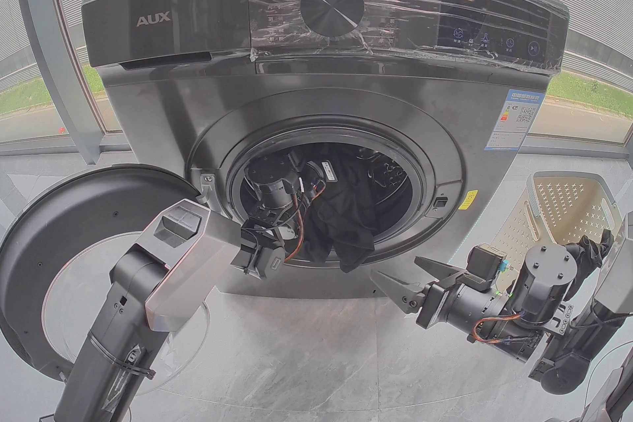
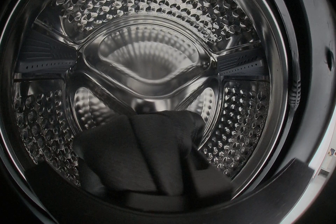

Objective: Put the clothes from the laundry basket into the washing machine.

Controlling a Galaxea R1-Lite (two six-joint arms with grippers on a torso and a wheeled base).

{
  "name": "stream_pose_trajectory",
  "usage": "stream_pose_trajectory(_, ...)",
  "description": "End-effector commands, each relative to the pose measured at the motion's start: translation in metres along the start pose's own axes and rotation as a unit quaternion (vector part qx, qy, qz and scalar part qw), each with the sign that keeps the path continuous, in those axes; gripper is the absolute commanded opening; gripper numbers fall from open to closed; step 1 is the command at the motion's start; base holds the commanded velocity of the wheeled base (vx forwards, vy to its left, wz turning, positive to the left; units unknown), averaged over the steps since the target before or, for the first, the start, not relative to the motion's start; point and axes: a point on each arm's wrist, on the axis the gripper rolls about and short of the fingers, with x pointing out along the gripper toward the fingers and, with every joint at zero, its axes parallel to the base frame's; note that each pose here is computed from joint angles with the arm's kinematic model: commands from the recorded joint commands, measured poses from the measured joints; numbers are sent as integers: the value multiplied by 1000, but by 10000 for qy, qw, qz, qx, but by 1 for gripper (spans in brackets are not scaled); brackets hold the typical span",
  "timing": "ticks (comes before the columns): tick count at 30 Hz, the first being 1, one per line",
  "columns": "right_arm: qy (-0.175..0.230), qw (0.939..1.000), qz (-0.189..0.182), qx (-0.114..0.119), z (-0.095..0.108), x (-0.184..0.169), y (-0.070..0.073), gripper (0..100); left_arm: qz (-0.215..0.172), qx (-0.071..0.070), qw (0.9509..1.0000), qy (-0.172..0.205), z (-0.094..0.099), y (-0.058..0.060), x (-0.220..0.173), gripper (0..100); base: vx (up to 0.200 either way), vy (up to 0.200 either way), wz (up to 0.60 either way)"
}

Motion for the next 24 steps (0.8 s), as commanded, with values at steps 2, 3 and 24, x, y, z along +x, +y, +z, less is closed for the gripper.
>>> stream_pose_trajectory(2,24,10000,-17,0,-1,1,-1,100,-8,-24,10000,36,-3,-1,-2,100,0,0,0)
stream_pose_trajectory(3,31,10000,-20,0,-2,1,-1,100,0,-18,10000,73,-3,-1,-3,100,0,0,0)
stream_pose_trajectory(24,85,10000,6,2,-4,-1,1,100,-851,152,9479,3065,-17,-14,-85,100,0,0,0)
